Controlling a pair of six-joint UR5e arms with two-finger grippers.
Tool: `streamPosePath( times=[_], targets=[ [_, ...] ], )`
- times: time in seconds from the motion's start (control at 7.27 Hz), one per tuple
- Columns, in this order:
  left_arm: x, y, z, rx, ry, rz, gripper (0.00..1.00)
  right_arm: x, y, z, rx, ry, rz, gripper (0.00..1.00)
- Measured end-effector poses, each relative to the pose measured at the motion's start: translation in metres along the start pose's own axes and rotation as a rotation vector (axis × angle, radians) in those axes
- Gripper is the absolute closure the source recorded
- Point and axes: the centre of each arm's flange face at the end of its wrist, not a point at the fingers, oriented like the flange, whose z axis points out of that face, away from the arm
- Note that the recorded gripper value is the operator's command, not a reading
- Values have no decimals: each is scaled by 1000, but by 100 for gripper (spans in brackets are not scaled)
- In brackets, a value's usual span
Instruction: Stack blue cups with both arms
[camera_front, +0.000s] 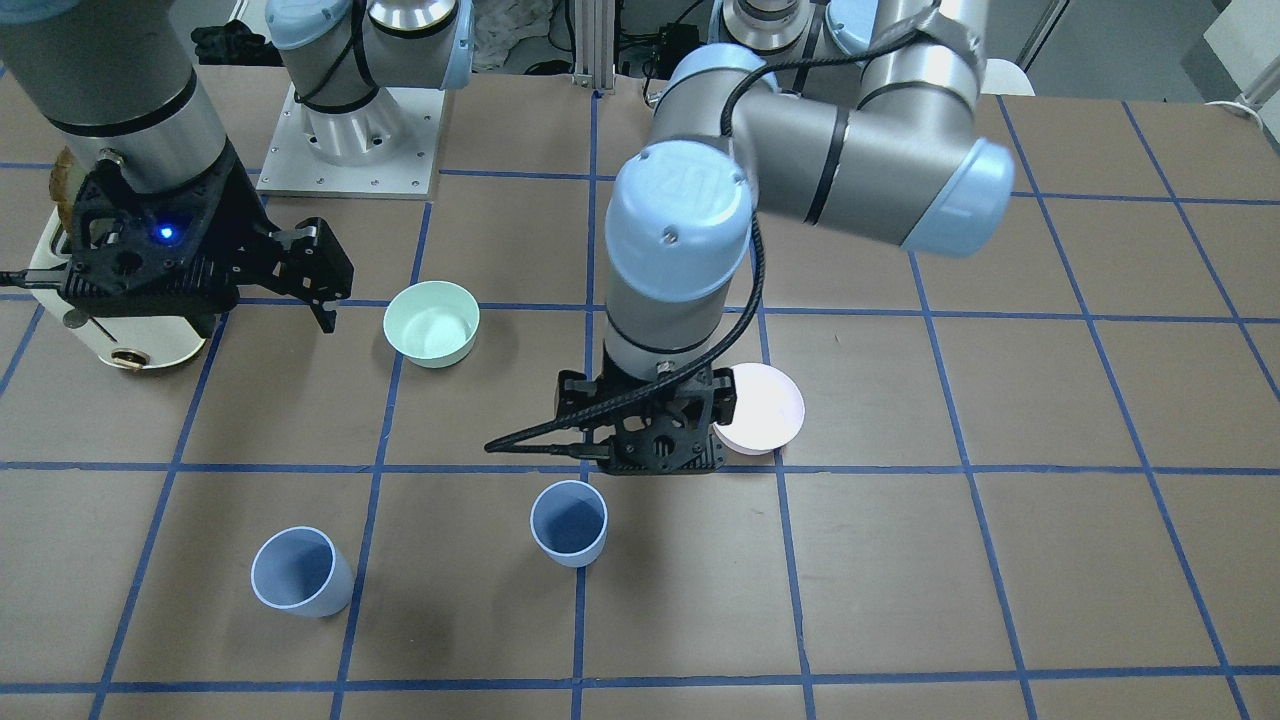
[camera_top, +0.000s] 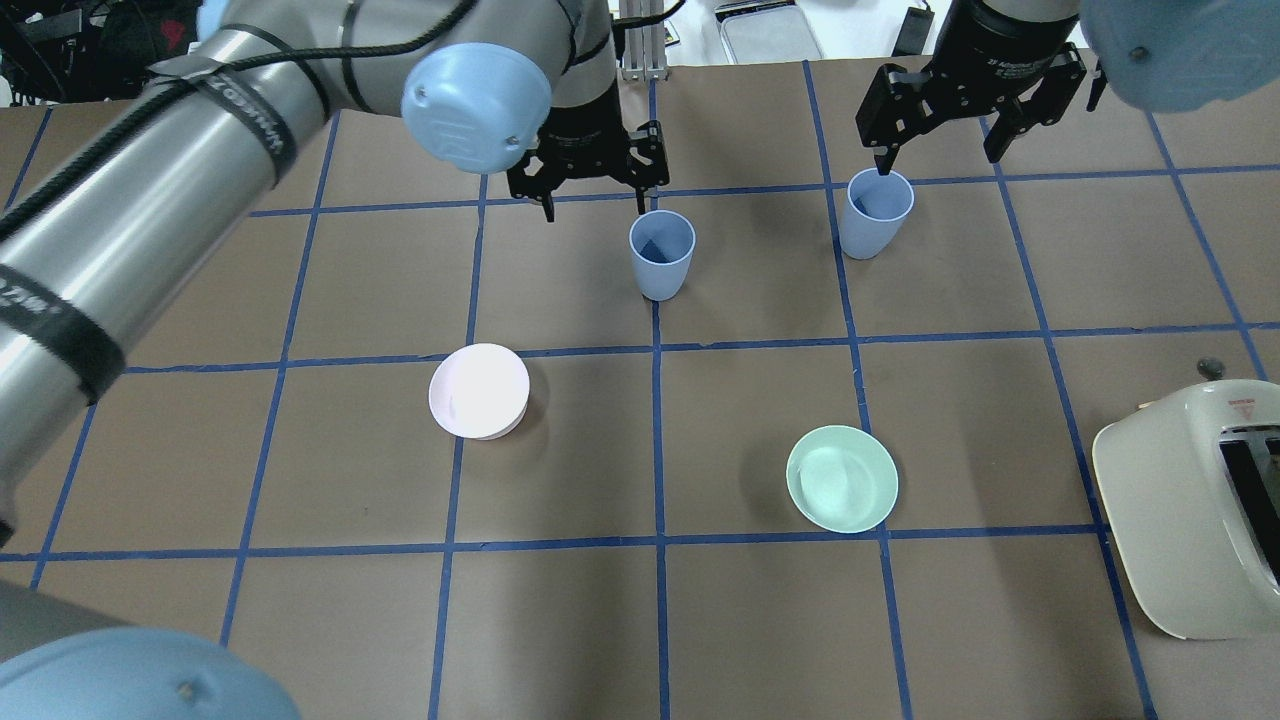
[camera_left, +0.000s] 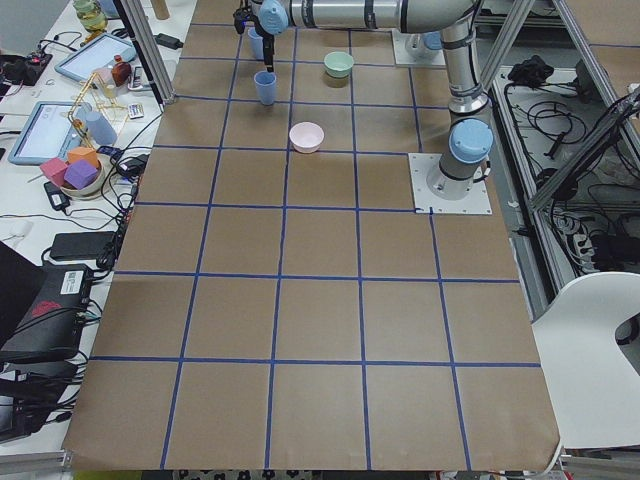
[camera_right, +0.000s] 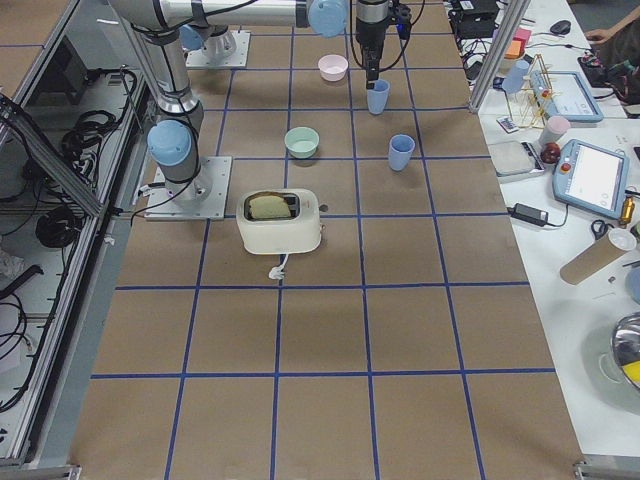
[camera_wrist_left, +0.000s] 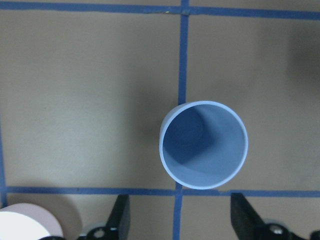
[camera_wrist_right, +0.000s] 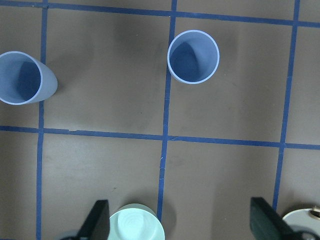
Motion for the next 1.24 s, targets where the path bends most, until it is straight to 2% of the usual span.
streamPosePath(
  times=[0.28, 0.41, 0.69, 0.96, 1.24],
  targets=[
    [-37, 32, -67, 7, 22, 12, 0, 6, -10, 11, -9, 6, 1, 0],
    [-53, 52, -87, -10, 18, 14, 0, 10, -24, 27, -18, 8, 3, 0],
    [-95, 80, -99, -36, 14, 31, 0, 22, -61, 80, -20, 23, 11, 0],
    [-131, 92, -108, -25, 15, -4, 0, 40, -94, 138, -15, 32, 31, 0],
    [-140, 95, -109, -18, 19, -19, 0, 66, -114, 183, -11, 35, 57, 1]
  ],
)
